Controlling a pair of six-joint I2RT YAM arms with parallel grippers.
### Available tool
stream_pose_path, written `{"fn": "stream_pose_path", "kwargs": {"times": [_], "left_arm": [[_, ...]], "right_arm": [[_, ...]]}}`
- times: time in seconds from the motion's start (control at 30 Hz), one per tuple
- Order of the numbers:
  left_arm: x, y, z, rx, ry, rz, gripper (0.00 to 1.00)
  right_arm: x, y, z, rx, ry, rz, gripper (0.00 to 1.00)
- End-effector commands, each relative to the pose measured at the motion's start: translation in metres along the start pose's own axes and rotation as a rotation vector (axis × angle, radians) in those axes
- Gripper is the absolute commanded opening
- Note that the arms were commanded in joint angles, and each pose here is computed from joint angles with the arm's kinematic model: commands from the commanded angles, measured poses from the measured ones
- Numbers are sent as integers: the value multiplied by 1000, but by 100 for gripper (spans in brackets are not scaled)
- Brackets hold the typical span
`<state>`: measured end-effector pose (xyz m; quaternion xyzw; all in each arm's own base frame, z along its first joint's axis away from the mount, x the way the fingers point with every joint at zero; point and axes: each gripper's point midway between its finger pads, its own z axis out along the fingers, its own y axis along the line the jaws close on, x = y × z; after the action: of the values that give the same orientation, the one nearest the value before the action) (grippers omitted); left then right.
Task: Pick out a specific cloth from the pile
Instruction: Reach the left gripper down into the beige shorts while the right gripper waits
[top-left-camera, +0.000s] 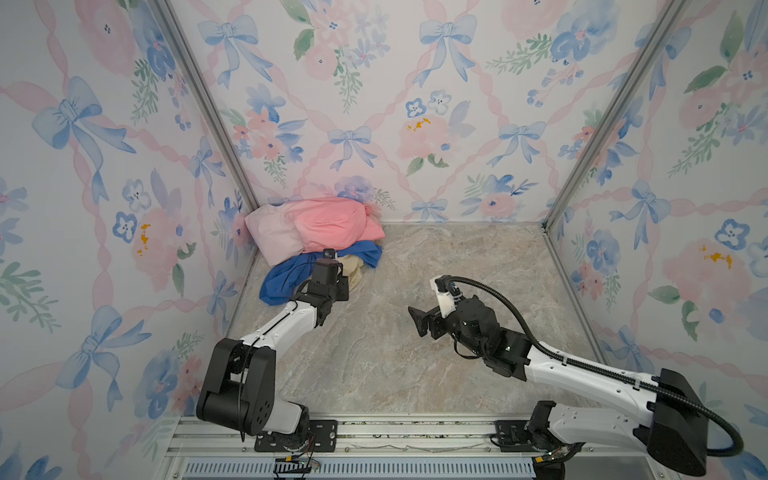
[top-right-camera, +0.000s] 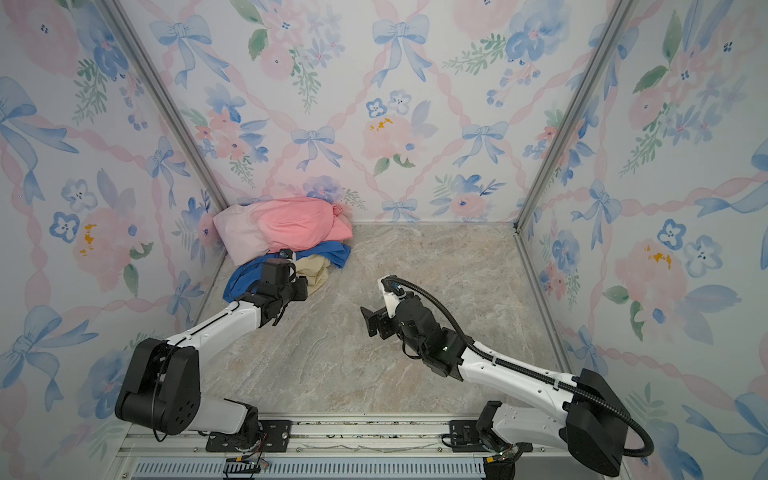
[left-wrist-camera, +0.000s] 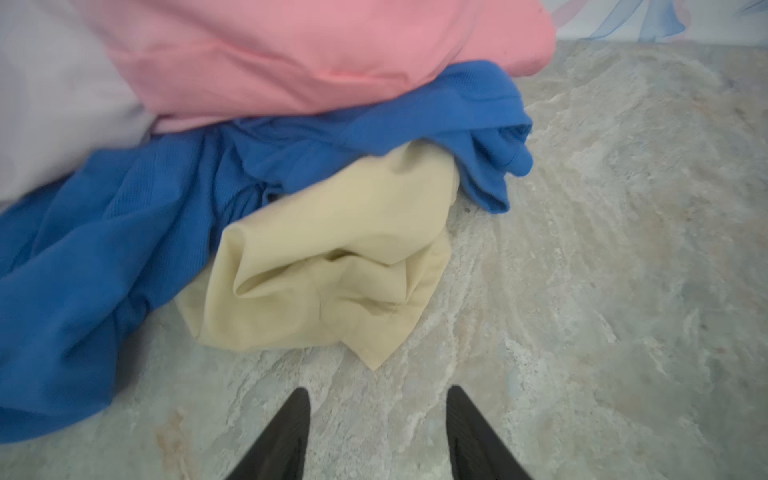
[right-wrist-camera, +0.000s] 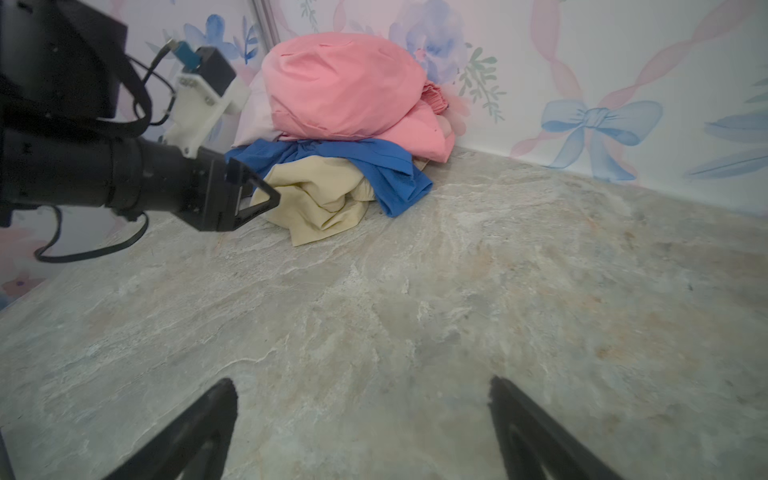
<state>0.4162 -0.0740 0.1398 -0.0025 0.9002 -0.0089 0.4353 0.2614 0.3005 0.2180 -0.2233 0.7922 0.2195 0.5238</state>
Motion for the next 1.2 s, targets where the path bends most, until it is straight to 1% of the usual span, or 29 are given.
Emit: {"fn": "stream_pose_path", "kwargs": {"times": [0.0, 0.07, 0.13, 0.2, 0.3, 0.47, 0.63, 0.67, 0.7, 0.77, 0.87, 1.03, 1.1, 1.17], "left_arm": [[-20, 6, 19, -71, 15, 73, 53], [-16, 7, 40, -107, 74, 107, 52], [-11, 7, 51, -134, 105, 130, 51], [-9, 5, 57, -136, 117, 139, 51], [-9, 4, 66, -143, 124, 145, 51], [-4, 6, 90, -184, 159, 179, 51], [2, 10, 105, -232, 181, 221, 51], [3, 11, 108, -238, 185, 225, 50], [4, 11, 109, -242, 188, 230, 45], [5, 11, 110, -239, 189, 226, 25], [0, 11, 100, -241, 169, 207, 1], [-28, 11, 68, -243, 88, 189, 0], [-48, 12, 49, -243, 34, 172, 0], [-77, 14, 25, -244, -44, 150, 0]], "right_arm": [[-16, 28, 5, -61, -46, 52, 97], [-14, 34, 10, -74, -36, 97, 97], [-15, 40, 10, -103, -35, 126, 97], [-14, 43, 8, -119, -30, 121, 97], [-13, 38, 5, -95, -20, 106, 97], [-10, 33, 4, -64, 3, 88, 97], [-11, 30, 3, -47, 5, 100, 97], [-11, 30, 4, -44, 8, 100, 97], [-11, 30, 4, -43, 10, 100, 97], [-10, 30, 6, -39, 19, 96, 97], [-9, 32, 8, -39, 27, 93, 97], [-5, 36, 13, -51, 40, 94, 97], [-4, 37, 15, -53, 45, 95, 97], [-5, 39, 16, -57, 41, 98, 97]]}}
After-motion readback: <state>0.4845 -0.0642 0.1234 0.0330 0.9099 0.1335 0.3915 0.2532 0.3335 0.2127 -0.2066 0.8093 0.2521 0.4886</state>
